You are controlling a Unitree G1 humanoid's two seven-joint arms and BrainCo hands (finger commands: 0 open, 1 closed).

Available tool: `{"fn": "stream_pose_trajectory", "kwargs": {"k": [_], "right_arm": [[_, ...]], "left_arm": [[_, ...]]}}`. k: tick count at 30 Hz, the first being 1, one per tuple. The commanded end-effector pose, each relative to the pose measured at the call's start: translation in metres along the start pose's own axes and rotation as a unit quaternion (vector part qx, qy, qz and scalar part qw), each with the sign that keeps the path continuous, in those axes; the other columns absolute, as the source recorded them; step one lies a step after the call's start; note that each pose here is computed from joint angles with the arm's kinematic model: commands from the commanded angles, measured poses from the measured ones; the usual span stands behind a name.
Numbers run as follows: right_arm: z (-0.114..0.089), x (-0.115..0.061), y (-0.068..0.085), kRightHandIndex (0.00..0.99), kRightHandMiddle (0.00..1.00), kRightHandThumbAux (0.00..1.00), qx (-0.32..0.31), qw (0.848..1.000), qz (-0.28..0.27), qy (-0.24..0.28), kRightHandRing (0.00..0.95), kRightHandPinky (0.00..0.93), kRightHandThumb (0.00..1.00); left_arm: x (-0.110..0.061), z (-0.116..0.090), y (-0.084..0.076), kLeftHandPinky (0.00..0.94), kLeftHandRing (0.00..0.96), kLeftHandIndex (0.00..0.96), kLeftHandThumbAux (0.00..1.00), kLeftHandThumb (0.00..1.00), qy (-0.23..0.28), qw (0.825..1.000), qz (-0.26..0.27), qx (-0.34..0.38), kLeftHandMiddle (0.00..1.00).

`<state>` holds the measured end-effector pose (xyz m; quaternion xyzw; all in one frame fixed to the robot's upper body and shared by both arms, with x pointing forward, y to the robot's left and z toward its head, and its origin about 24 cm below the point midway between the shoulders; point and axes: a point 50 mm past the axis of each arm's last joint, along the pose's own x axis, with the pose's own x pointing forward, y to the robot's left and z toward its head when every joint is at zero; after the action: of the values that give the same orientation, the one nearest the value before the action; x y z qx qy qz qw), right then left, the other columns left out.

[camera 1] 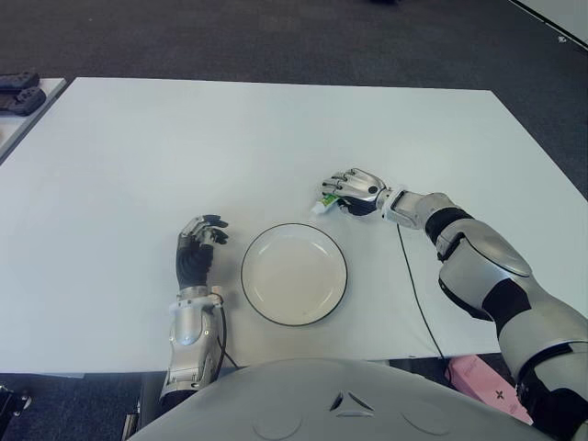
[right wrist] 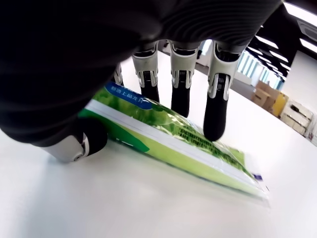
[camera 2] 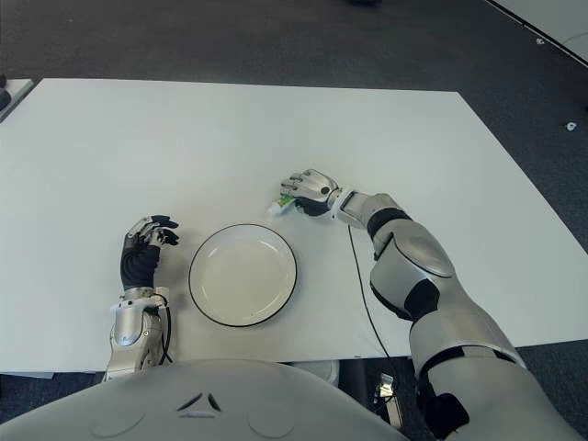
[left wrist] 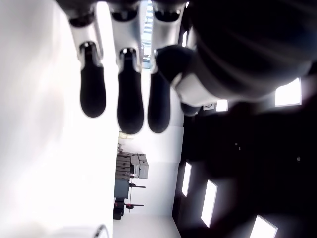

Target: Put the toothpaste on the table into the plate.

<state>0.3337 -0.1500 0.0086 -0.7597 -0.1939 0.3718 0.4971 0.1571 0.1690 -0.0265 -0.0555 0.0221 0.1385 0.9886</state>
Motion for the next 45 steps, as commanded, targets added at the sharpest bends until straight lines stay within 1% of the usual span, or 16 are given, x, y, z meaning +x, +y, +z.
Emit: {"fn": "stream_pose_trajectory", "kwargs": {"k": [1,3,5,8,11,19,24,25,27,29,32,42,45], "right_arm": [[0.007,-0.011,0.027,0.421,0.402,0.696,0.051,0.996,0.078,0.014,0.412,0.414,0.721],[0.006,-0.011,0.027,0.426,0.411,0.701,0.071,0.994,0.080,0.023,0.417,0.413,0.723],[0.005,-0.011,0.026,0.465,0.410,0.689,0.098,0.991,0.082,0.035,0.419,0.406,0.796],[0.004,-0.011,0.026,0.484,0.409,0.684,0.131,0.986,0.085,0.050,0.416,0.401,0.831],[0.002,-0.011,0.025,0.490,0.410,0.683,0.157,0.982,0.087,0.060,0.411,0.404,0.842],[0.000,-0.010,0.023,0.493,0.410,0.682,0.192,0.975,0.074,0.079,0.399,0.404,0.848],[-0.001,-0.010,0.023,0.490,0.417,0.681,0.222,0.969,0.059,0.092,0.423,0.435,0.850],[-0.002,-0.010,0.022,0.489,0.418,0.680,0.233,0.966,0.054,0.097,0.428,0.440,0.850],[-0.003,-0.010,0.022,0.469,0.435,0.668,0.259,0.959,0.042,0.107,0.454,0.477,0.910],[-0.004,-0.011,0.021,0.448,0.450,0.663,0.277,0.953,0.029,0.115,0.473,0.503,0.929],[-0.005,-0.012,0.021,0.425,0.470,0.659,0.290,0.949,0.018,0.120,0.494,0.531,0.944],[-0.006,-0.013,0.019,0.398,0.517,0.655,0.333,0.931,-0.042,0.144,0.512,0.521,0.953],[-0.006,-0.013,0.017,0.396,0.518,0.655,0.344,0.924,-0.071,0.152,0.512,0.511,0.954]], "left_arm": [[-0.010,-0.015,-0.004,0.560,0.579,0.417,0.676,0.834,0.046,0.999,0.015,-0.016,0.487],[-0.010,-0.015,-0.004,0.558,0.578,0.418,0.676,0.834,0.044,0.999,0.015,-0.017,0.486],[-0.010,-0.015,-0.004,0.554,0.575,0.417,0.676,0.834,0.040,0.999,0.014,-0.017,0.486],[-0.010,-0.015,-0.004,0.557,0.575,0.413,0.677,0.833,0.035,0.999,0.012,-0.015,0.487],[-0.009,-0.015,-0.004,0.558,0.575,0.410,0.678,0.832,0.032,0.999,0.008,-0.013,0.489],[-0.009,-0.015,-0.003,0.561,0.580,0.408,0.678,0.831,0.029,1.000,0.001,-0.010,0.492],[-0.009,-0.015,-0.003,0.566,0.584,0.405,0.679,0.831,0.028,1.000,0.002,-0.010,0.492],[-0.009,-0.015,-0.003,0.566,0.584,0.405,0.679,0.830,0.028,1.000,0.002,-0.010,0.492],[-0.009,-0.016,-0.003,0.562,0.584,0.404,0.679,0.830,0.029,1.000,0.001,-0.011,0.492],[-0.008,-0.016,-0.003,0.561,0.583,0.404,0.679,0.831,0.029,0.999,-0.001,-0.013,0.492],[-0.008,-0.016,-0.004,0.559,0.581,0.404,0.679,0.831,0.027,1.000,-0.003,-0.015,0.492],[-0.007,-0.015,-0.004,0.564,0.582,0.407,0.678,0.831,0.021,1.000,-0.006,-0.018,0.490],[-0.007,-0.015,-0.004,0.563,0.582,0.407,0.678,0.831,0.024,1.000,-0.004,-0.015,0.490]]}}
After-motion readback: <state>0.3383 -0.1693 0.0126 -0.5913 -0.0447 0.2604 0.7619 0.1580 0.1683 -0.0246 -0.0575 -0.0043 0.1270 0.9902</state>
